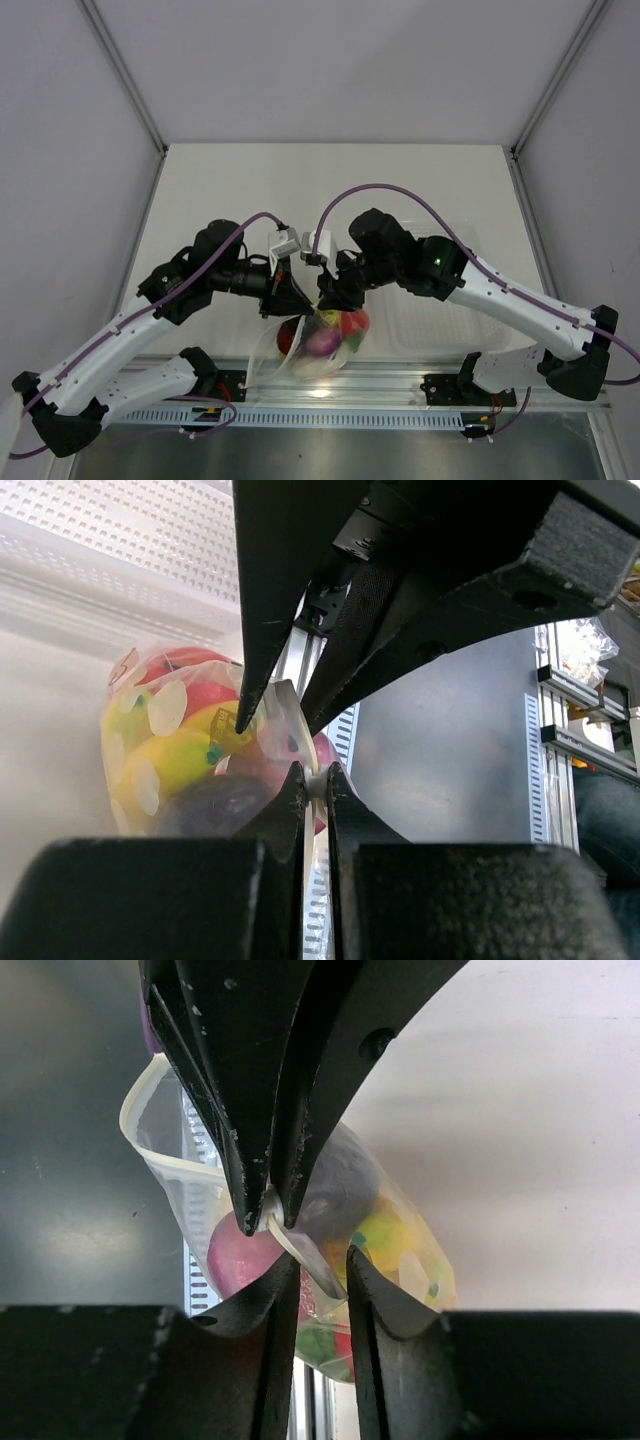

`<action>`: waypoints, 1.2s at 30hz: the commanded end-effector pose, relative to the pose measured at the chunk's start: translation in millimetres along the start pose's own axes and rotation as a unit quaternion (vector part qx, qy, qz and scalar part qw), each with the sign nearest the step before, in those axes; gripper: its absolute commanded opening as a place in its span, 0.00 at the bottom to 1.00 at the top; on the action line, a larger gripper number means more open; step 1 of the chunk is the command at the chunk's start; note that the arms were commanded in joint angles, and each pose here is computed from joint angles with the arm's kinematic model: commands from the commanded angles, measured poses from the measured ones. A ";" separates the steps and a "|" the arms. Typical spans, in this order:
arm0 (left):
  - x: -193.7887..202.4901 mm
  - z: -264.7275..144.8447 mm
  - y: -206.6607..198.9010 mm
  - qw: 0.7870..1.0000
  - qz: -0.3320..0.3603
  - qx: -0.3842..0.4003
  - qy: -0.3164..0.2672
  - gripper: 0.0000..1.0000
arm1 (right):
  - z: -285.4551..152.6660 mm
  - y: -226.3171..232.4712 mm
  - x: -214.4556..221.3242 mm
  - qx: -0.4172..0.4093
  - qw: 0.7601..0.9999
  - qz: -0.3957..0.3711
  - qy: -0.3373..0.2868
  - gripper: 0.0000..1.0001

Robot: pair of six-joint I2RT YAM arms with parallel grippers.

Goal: Place the food in the zip-top bag and seal the zipper
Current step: Zip the zipper food storage bag at the center of the board.

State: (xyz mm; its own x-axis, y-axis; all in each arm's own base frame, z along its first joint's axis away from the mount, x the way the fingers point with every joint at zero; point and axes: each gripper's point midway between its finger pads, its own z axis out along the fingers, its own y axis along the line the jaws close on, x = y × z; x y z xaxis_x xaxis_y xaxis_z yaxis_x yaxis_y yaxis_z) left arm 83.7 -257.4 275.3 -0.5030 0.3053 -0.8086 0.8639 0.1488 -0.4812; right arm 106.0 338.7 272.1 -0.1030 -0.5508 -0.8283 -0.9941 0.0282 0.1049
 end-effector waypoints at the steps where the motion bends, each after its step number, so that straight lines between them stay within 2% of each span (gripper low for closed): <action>1: -12.3 -1.3 -13.6 0.999 0.019 0.029 -0.008 0.01 | -2.9 0.5 -24.7 -0.007 0.999 -0.026 -0.028 0.27; 22: -12.7 2.9 -10.4 1.000 0.009 0.029 -0.001 0.01 | 15.9 23.5 -24.8 -0.072 0.997 -0.028 -0.012 0.27; 24: -14.0 2.6 -11.0 1.000 0.009 0.029 -0.003 0.00 | 17.4 24.8 -23.7 -0.075 0.997 -0.023 -0.012 0.24; 26: -13.5 2.8 -10.7 1.000 0.008 0.029 -0.003 0.01 | 17.3 27.1 -26.7 -0.078 0.996 -0.022 -0.023 0.11; 27: -13.0 2.6 -10.8 1.000 0.008 0.029 -0.003 0.00 | 18.0 28.4 -26.8 -0.079 0.996 -0.010 -0.026 0.00; 32: -8.8 3.3 -6.5 1.000 0.003 0.019 -0.005 0.00 | 25.5 19.3 -19.7 -0.037 0.998 0.027 -0.053 0.00; 33: -8.4 3.1 -6.0 1.000 0.004 0.018 -0.006 0.01 | 18.1 17.1 -33.5 -0.022 0.995 0.021 -0.092 0.00; 35: -9.3 1.3 -6.1 1.000 0.009 0.013 -0.012 0.01 | 21.1 9.6 -20.5 0.009 0.993 0.053 -0.106 0.00; 36: -7.4 1.3 -5.5 1.000 0.009 0.012 -0.012 0.01 | 14.9 9.1 -29.8 0.019 0.989 0.051 -0.135 0.00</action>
State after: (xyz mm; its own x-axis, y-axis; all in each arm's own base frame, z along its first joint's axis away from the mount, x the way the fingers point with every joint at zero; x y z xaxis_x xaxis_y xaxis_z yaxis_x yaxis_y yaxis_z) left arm 82.9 -255.2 271.7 -0.5211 0.3201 -0.7912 0.8529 0.1607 -0.4968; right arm 85.9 350.4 264.0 -0.1972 -0.4754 -0.8574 -0.9776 0.0304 0.2080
